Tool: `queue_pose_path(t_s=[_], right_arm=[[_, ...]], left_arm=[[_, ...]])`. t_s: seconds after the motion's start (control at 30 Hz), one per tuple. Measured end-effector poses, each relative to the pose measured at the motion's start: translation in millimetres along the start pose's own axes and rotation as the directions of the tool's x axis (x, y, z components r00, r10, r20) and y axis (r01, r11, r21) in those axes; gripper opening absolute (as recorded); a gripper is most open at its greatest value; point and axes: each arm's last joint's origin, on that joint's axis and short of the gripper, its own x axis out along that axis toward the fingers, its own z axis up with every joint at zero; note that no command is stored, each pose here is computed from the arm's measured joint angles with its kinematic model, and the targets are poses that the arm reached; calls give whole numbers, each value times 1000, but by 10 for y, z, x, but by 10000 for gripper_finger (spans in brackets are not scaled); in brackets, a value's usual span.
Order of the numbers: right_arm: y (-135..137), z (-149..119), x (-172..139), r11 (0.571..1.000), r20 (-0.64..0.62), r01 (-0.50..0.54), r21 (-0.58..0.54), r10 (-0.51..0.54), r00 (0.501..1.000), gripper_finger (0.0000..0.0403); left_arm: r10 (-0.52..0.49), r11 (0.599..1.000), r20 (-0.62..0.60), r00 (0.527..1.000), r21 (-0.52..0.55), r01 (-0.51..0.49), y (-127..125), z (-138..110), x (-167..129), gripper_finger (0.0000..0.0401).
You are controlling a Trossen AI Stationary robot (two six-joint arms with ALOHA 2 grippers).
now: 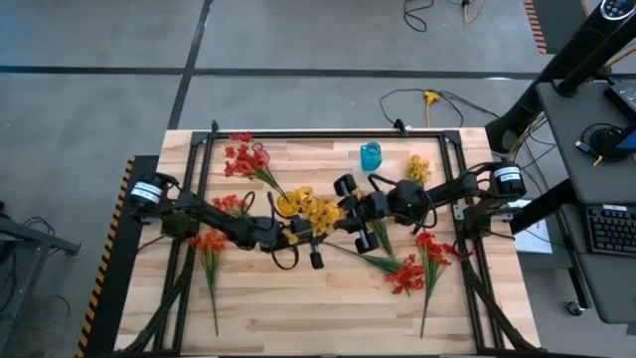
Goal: Sort flowers into vase by color
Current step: Put the left yellow flower into the blue vase
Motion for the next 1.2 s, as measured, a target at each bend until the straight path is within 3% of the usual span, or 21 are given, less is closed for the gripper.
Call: queue_pose_path(t_s=[0.27,0.37,0.63,0.8,0.9,1.2], right_arm=[[-19,46,8,998,-79,56,18,-54,995,167],[-26,97,5,997,-145,65,37,-59,988,203],[-12,343,-70,994,-356,111,23,-95,930,272],[5,487,-164,985,-468,173,9,-149,871,293],[2,435,-185,979,-511,206,9,-172,842,294],[-59,72,2,982,-501,188,32,-147,853,282]], left_arm=[[-13,1000,-20,1000,7,13,-52,0,-32,3],[25,999,-55,998,23,-24,-92,3,-88,3],[79,997,-195,978,39,-73,-66,81,-295,2],[83,997,-213,973,11,-83,23,104,-418,2],[84,996,-202,976,1,-86,45,138,-439,2],[107,994,-219,970,15,-106,89,62,-387,2]])
